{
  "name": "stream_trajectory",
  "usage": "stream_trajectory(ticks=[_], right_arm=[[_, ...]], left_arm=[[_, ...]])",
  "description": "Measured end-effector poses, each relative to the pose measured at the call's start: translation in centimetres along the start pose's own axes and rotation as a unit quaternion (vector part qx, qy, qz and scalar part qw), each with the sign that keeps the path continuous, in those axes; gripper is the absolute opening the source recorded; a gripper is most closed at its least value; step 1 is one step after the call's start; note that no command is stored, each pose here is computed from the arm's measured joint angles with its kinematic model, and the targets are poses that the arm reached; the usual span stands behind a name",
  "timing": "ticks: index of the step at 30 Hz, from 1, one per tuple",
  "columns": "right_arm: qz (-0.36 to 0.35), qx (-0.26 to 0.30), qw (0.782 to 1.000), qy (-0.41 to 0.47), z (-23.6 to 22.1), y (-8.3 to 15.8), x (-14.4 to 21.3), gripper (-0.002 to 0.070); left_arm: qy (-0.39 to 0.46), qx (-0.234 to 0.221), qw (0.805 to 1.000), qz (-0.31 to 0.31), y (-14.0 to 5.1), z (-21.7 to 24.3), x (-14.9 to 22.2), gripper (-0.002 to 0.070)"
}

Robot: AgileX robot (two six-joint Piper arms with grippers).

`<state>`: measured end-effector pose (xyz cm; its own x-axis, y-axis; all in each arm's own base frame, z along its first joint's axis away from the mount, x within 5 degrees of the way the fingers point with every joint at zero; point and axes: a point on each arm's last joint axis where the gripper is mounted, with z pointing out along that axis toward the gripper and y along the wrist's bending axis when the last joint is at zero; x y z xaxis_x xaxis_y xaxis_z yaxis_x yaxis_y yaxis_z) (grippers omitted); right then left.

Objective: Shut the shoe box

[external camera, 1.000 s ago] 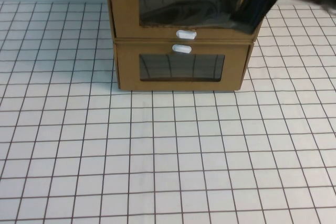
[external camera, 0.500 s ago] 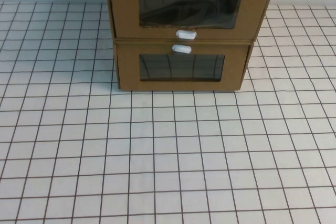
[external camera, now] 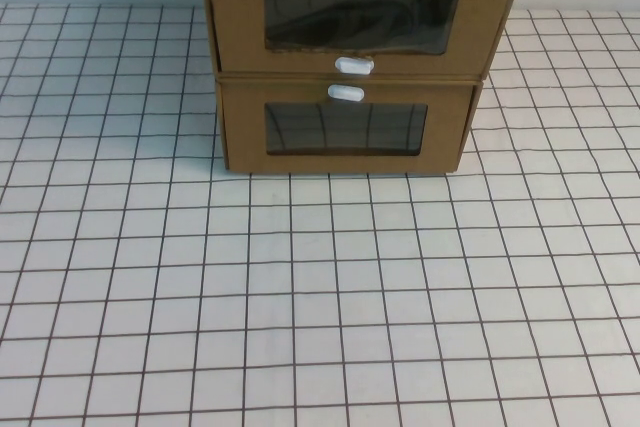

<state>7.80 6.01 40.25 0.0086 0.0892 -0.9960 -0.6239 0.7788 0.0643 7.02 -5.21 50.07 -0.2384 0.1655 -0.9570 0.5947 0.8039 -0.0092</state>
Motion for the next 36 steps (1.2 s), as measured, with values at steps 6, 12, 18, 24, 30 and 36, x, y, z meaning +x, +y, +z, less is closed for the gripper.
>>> stream_trajectory(ticks=[6, 12, 18, 24, 30, 36], right_arm=[[-0.018, 0.006, 1.000, 0.014, -2.4, 0.1, 4.1, -0.0014], [-0.038, 0.002, 0.998, 0.047, -4.2, 0.2, 8.4, -0.0014], [-0.060, 0.013, 0.996, 0.062, -4.6, -0.1, 10.5, -0.0014], [-0.061, 0.015, 0.996, 0.057, -4.6, -0.2, 10.5, -0.0014], [-0.061, 0.013, 0.996, 0.061, -4.6, -0.1, 10.6, -0.0014], [-0.060, 0.006, 0.995, 0.075, -4.7, 0.0, 10.8, -0.0014]], left_arm=[[-0.047, -0.034, 0.998, -0.004, -1.5, -2.5, 8.1, -0.0005], [-0.089, -0.082, 0.992, 0.026, -2.1, -4.0, 14.8, -0.0005], [-0.069, -0.152, 0.983, 0.080, -1.2, -3.8, 19.1, -0.0005], [-0.058, -0.154, 0.984, 0.072, -0.7, -2.4, 20.5, -0.0005], [-0.059, -0.154, 0.984, 0.066, -0.6, -2.2, 20.7, -0.0005], [-0.062, -0.154, 0.984, 0.064, -0.6, -2.2, 20.6, -0.0005]])
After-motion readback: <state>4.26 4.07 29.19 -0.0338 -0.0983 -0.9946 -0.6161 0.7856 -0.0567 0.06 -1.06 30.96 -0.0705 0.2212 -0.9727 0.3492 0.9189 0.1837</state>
